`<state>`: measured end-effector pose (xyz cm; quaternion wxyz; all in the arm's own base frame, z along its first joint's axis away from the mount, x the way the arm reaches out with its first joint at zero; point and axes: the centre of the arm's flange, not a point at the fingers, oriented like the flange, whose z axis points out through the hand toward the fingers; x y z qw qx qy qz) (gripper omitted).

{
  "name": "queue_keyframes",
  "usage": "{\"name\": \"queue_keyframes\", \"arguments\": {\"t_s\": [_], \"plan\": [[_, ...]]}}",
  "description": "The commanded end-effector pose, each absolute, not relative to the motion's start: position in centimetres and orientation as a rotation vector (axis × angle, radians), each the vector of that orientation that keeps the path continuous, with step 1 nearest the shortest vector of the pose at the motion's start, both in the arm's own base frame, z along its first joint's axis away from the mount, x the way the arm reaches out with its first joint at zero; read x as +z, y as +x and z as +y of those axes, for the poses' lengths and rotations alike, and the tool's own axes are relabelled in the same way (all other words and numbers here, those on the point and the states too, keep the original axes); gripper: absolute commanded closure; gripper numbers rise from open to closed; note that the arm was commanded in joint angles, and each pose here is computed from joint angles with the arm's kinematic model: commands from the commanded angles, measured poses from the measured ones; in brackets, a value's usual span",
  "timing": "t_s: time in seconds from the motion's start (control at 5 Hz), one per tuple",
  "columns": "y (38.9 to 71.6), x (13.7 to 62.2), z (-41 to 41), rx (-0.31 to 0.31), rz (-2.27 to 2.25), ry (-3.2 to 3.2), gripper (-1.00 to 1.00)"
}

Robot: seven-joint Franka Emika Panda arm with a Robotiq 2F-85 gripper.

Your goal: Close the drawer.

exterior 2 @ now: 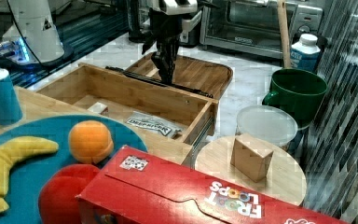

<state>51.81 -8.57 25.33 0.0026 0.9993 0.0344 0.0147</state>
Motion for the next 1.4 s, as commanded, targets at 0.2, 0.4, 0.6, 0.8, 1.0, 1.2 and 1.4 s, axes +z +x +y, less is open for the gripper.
{"name": "queue_keyframes", "arguments": {"t_s": [0.2,0.4,0.6,0.8,1.0,1.2,1.4], "plan": [[49.6,27.4,-22.4,0.030,0.146,3.108,1.00],[48.0,27.8,-25.7,0.047,0.061,3.107,1.00],[47.3,27.9,-29.0,0.044,0.078,3.114,1.00],[46.5,27.8,-32.3,0.093,0.082,3.116,1.00],[46.6,27.9,-35.7,0.134,0.121,3.098,1.00],[46.9,28.0,-38.1,0.135,0.118,3.095,1.00],[46.3,28.1,-38.2,0.155,0.097,3.092,1.00]]}}
